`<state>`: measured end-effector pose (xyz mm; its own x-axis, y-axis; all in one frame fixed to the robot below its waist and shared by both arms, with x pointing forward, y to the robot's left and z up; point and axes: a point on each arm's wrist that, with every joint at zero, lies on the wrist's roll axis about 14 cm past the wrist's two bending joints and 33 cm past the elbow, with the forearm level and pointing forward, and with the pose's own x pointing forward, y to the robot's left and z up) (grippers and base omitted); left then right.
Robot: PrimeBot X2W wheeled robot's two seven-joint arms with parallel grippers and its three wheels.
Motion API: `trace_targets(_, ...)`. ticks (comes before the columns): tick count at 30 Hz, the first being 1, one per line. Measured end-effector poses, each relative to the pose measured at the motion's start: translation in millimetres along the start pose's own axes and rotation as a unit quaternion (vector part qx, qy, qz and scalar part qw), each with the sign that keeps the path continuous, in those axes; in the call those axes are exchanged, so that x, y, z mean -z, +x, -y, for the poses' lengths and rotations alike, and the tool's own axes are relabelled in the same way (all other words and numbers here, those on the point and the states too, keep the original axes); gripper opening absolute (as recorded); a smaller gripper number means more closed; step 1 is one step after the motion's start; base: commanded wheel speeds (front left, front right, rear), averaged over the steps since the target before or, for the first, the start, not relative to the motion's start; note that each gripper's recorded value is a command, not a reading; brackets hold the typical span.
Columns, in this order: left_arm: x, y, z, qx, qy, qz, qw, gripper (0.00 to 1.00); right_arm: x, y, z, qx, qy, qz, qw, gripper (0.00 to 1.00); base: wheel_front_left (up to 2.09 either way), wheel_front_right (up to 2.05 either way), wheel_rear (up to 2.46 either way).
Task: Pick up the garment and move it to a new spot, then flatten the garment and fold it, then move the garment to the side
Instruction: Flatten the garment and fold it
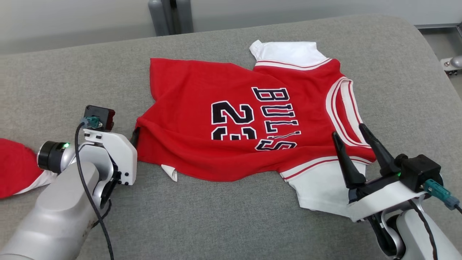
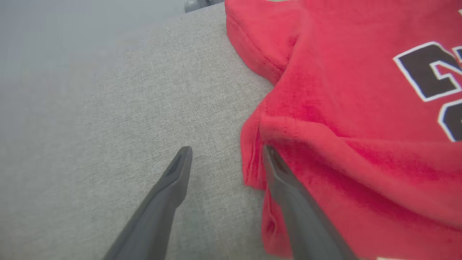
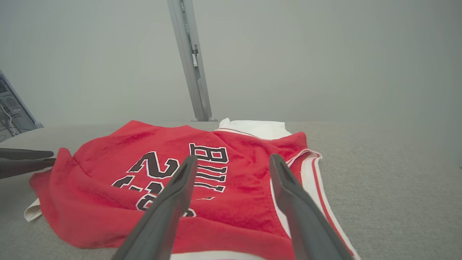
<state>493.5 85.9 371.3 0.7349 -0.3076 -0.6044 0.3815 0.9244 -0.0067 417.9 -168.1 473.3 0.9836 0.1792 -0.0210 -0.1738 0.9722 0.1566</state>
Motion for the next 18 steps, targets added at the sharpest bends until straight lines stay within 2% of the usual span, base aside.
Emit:
trace_targets(6, -20, -23, -45, -0.068, -0.008, 0.077, 0.995, 1.00, -10, 5, -3, -0.014, -0.017, 0.012, 1.000, 1.00, 0.00, 0.00, 0.00)
trace_targets(11, -38, -54, -71, -0.113, -0.037, 0.158, 0.980, 1.00, -23, 7, -10, -0.028, -0.029, 0.029, 0.999, 1.00, 0.00, 0.00, 0.00)
trace_targets(15, -44, -76, -65, -0.110, -0.079, 0.205, 0.969, 1.00, -41, 6, -20, -0.040, -0.035, 0.058, 0.997, 1.00, 0.00, 0.00, 0.00)
trace_targets(18, -63, -105, -59, -0.113, -0.110, 0.268, 0.950, 1.00, -57, -1, -25, -0.041, -0.037, 0.083, 0.995, 1.00, 0.00, 0.00, 0.00)
